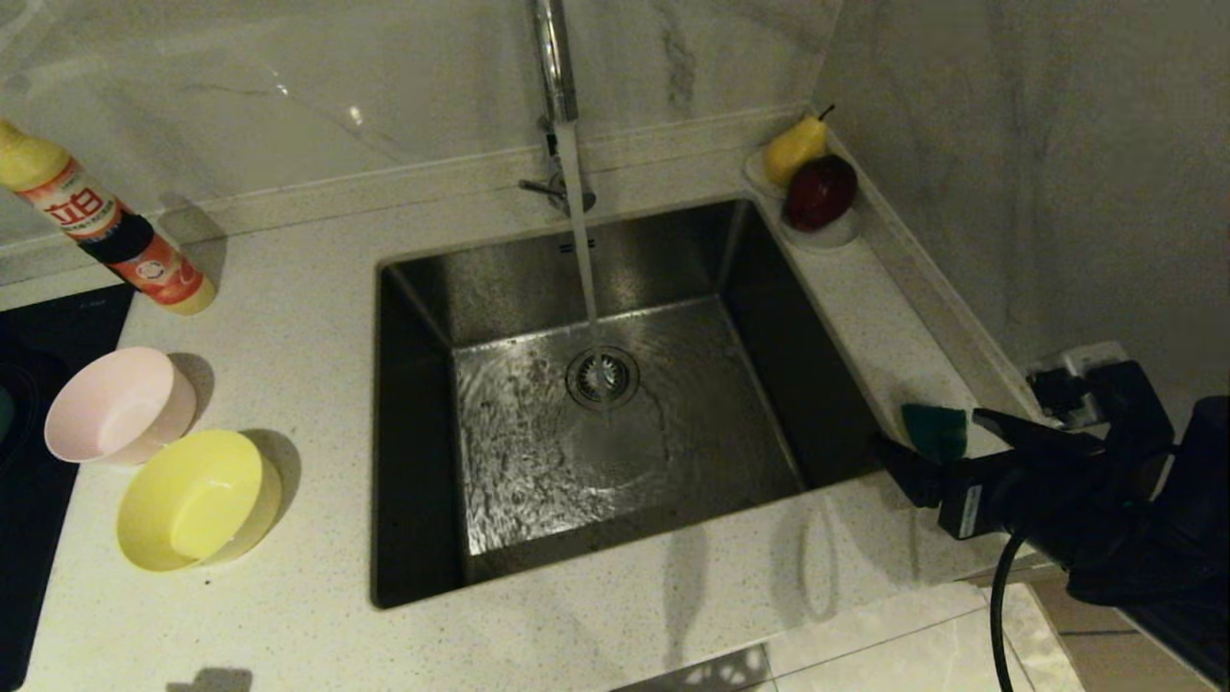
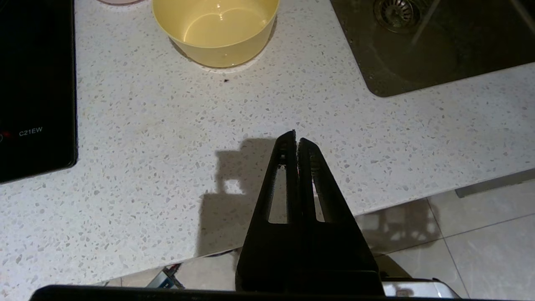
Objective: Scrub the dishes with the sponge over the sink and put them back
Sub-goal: Put down the sponge, then turn off the faucet
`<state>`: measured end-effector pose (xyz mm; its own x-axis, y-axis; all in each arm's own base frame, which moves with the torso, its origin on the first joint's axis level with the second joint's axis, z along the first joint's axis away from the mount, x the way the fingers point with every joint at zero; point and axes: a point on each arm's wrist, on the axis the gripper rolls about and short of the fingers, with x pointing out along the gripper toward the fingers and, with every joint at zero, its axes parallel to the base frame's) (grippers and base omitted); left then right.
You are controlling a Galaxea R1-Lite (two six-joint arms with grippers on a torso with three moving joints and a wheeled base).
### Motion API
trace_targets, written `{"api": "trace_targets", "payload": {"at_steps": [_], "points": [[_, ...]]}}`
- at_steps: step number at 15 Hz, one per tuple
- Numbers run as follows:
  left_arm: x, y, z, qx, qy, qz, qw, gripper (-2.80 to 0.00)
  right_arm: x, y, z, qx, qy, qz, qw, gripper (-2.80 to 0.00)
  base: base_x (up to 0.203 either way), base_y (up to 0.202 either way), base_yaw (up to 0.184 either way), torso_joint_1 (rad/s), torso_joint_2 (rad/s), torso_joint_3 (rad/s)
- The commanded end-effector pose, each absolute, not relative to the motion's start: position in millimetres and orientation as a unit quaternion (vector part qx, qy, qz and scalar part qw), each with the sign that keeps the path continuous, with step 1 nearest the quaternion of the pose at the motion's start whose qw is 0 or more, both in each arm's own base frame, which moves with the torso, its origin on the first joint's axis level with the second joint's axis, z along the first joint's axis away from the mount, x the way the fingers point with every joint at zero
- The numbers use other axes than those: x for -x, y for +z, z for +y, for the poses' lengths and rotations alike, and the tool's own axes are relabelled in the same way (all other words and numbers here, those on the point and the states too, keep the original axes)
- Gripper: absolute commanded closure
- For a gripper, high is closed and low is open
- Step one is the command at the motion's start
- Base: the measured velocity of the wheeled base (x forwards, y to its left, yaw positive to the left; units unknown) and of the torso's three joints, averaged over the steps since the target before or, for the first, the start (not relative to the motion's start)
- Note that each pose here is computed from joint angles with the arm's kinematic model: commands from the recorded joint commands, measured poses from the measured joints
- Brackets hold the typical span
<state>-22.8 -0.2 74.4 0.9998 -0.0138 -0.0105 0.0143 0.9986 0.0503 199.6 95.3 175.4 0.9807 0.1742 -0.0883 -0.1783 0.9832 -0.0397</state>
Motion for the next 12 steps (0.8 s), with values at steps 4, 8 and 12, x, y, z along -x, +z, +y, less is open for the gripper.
{"api": "trace_targets", "payload": {"at_steps": [4,8,12], "points": [[23,74,0,-0.025,-0.007,0.006,1.000,0.00,-190,200,89,0.042,0.089,0.007,0.995,0.00,0.000,0.000,0.000,0.000,0.00,0.000],[23,74,0,-0.025,-0.007,0.007,1.000,0.00,-160,230,81,0.030,0.152,-0.030,0.987,0.00,0.000,0.000,0.000,0.000,0.00,0.000],[23,74,0,-0.025,-0.008,0.006,1.000,0.00,-114,240,63,0.027,0.252,-0.054,0.966,0.00,0.000,0.000,0.000,0.000,0.00,0.000]]}}
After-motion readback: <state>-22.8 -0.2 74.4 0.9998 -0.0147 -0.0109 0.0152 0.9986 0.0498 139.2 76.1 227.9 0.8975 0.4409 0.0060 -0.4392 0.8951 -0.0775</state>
